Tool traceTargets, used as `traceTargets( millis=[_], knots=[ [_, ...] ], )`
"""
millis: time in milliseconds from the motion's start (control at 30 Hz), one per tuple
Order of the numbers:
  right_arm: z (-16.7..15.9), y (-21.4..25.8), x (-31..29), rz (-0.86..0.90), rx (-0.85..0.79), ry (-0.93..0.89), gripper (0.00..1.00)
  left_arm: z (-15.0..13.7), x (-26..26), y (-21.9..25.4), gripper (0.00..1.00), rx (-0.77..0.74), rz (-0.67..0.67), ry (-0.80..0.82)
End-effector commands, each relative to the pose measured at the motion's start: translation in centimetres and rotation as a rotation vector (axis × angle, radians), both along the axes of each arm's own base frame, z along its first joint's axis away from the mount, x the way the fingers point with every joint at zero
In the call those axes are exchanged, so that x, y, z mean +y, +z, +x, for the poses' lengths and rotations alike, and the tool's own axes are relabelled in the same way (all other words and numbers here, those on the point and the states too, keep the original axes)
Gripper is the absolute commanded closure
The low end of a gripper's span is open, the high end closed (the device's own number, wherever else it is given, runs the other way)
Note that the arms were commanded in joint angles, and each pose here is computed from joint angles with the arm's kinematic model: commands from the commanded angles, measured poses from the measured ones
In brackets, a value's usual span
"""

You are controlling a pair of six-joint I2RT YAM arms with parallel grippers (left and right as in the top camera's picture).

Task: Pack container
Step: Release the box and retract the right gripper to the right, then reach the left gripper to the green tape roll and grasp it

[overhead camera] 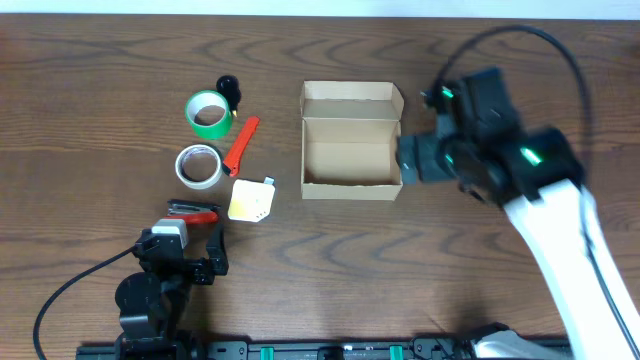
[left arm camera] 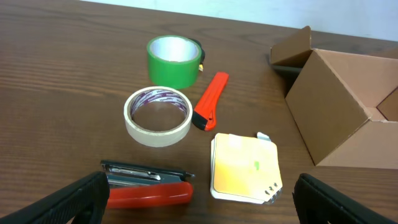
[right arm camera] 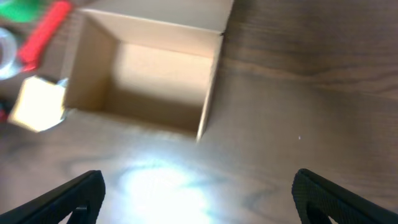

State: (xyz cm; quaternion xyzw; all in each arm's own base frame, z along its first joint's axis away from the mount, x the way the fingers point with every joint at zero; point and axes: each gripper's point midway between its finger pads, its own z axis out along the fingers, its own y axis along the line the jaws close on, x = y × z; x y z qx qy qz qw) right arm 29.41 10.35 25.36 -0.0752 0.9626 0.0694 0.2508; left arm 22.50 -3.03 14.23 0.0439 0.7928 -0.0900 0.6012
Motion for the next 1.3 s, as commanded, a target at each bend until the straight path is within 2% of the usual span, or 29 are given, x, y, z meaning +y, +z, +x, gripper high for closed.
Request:
traceTargets(
  millis=[0,167,367,667,800,867,967,1033,1167,1267],
  knots=[
    [-2.8,2.7,-0.2,0.033,-0.063,0.080,0.01,0.1,0.3,-0.9,0.05,0.014,0.015,0.013],
    [-7.7,3.9,-1.6,0.037,-0.078,0.102,0.01,0.1,0.3,-0.9,0.05,0.014,0.016,0.013],
    [-10.8,2.4,-2.4,0.041,-0.040,0.106,0.01,0.1,0.3,-0.9,0.05,0.014,0.016,0.013],
    [-11.2,2.5,-2.6,0.045,-0.041,0.098,0.01,0.1,0.3,-0.9,0.05,0.015,0.006,0.013],
    [-11.2,2.5,-2.6,0.045,-0.041,0.098,0.01,-0.3,-1.3,-0.7,0.05,0.049,-0.164,-0.038],
    [-11.2,2.5,-2.6,0.045,-0.041,0.098,0.01,-0.9,-3.0,-0.6,0.05,0.075,-0.243,-0.123],
    [-11.2,2.5,-2.6,0.045,-0.041,0.098,0.01,-2.1,-5.5,0.1,0.05,0.084,-0.286,-0.282],
    [-11.2,2.5,-2.6,0.045,-0.041,0.098,0.01,-2.6,-6.2,0.8,0.05,0.084,-0.302,-0.322],
    [-11.2,2.5,-2.6,0.045,-0.041,0.098,0.01,-2.6,-5.1,2.1,0.05,0.123,-0.284,-0.246],
    [-11.2,2.5,-2.6,0.045,-0.041,0.098,0.01,-2.3,-3.8,2.5,0.05,0.178,-0.180,-0.183]
  ],
)
